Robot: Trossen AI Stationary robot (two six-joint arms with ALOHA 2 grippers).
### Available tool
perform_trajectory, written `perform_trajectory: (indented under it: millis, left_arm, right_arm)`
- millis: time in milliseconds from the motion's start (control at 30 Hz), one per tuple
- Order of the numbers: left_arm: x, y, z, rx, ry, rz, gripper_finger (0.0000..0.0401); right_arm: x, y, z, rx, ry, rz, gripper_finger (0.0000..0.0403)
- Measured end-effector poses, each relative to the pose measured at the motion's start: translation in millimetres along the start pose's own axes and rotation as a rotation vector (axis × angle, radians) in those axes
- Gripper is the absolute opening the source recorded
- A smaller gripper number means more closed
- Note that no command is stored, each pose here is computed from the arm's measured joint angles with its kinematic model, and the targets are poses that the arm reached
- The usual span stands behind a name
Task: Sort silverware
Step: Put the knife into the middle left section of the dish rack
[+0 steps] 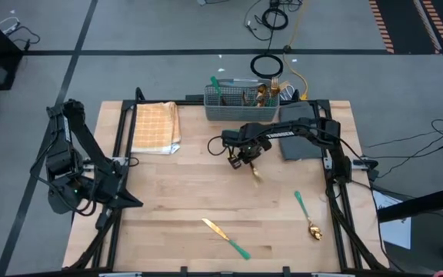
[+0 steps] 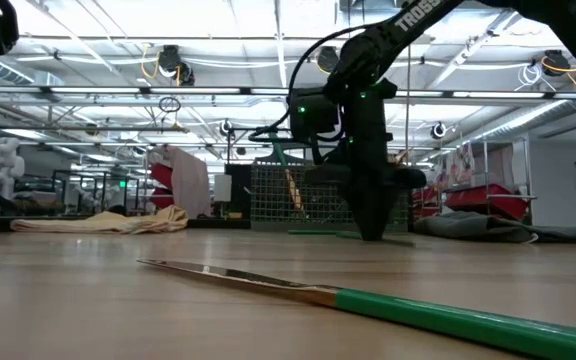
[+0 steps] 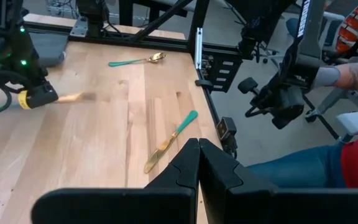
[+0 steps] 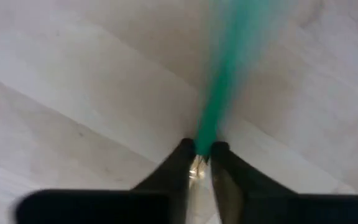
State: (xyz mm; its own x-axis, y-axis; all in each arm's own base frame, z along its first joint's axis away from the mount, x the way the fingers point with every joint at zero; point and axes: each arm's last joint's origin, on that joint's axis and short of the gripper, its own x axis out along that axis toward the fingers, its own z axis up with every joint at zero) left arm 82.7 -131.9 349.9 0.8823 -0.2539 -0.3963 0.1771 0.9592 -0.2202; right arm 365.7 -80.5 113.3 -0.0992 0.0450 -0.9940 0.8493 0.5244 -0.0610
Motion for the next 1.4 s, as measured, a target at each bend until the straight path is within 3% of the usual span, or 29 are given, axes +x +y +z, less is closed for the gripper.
perform_trajectory:
  millis: [67,200,700,900,1200,1300,1400]
  left_arm:
    - [0.0,0.4,-0.5,0.005,0.004,0.003,0.0010]
    - [0.1,0.5,-0.7,0.006,0.006,0.005,0.0010]
    - [0.0,0.4,-0.7,0.005,0.005,0.004,0.0010]
    - [0.0,0.5,-0.6,0.004,0.005,0.004,0.0010]
    - [0.0,0.6,-0.7,-0.019,0.005,0.005,0.0010]
    - [0.0,0.6,-0.7,-0.019,0.005,0.005,0.0010]
    - [0.0,0.5,-0.7,-0.026,0.005,0.005,0.0010]
  right_arm:
    - [-0.5,0.3,-0.2,-0.025,-0.010,-0.004,0.0015]
    - [-4.8,2.4,-2.9,-0.048,-0.027,-0.013,0.0006]
    - [-37.8,33.9,-32.2,-0.170,-0.218,-0.023,0.0000]
    - [-41.6,44.2,-36.6,-0.169,-0.385,-0.067,0.0000]
    - [-70.8,64.8,-26.6,-0.159,-0.732,0.078,0.0003]
    - [-80.9,60.6,-22.0,-0.178,-0.765,0.089,0.0002]
    - [-84.1,52.3,-13.8,-0.272,-0.748,0.063,0.0001]
